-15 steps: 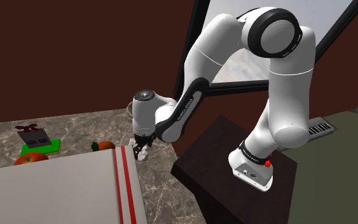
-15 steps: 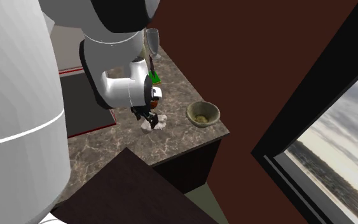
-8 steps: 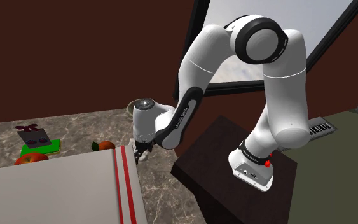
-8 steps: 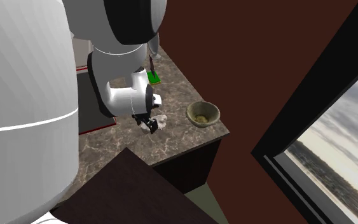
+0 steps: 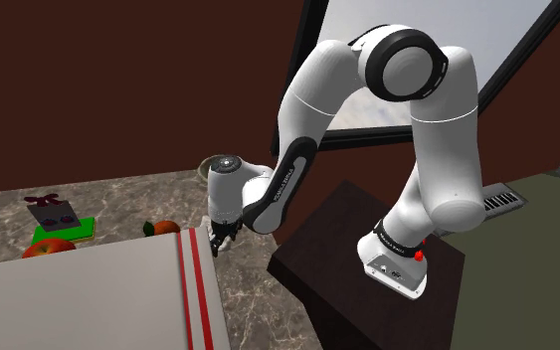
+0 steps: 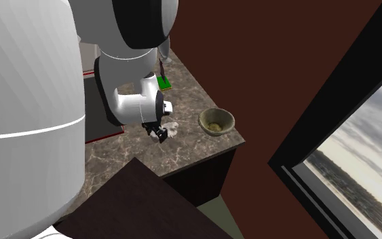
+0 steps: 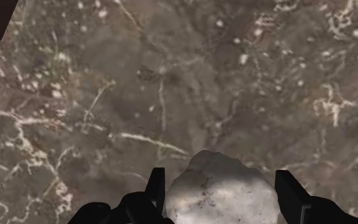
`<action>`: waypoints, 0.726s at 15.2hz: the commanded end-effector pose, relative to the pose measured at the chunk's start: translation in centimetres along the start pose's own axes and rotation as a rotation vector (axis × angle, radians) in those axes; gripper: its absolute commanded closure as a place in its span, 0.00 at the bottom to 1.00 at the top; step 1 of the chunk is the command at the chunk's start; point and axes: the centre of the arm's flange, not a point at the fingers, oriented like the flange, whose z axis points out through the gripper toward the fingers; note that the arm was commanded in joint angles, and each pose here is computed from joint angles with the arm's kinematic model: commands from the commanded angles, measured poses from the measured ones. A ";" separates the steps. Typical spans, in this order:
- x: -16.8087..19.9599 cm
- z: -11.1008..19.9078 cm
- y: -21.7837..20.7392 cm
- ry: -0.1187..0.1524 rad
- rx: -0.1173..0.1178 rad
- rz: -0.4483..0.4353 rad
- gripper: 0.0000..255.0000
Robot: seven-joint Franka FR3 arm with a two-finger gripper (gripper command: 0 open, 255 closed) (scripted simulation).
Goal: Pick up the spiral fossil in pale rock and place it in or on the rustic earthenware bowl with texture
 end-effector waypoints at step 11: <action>-0.1 -1.1 0.0 0.000 0.000 0.000 1.00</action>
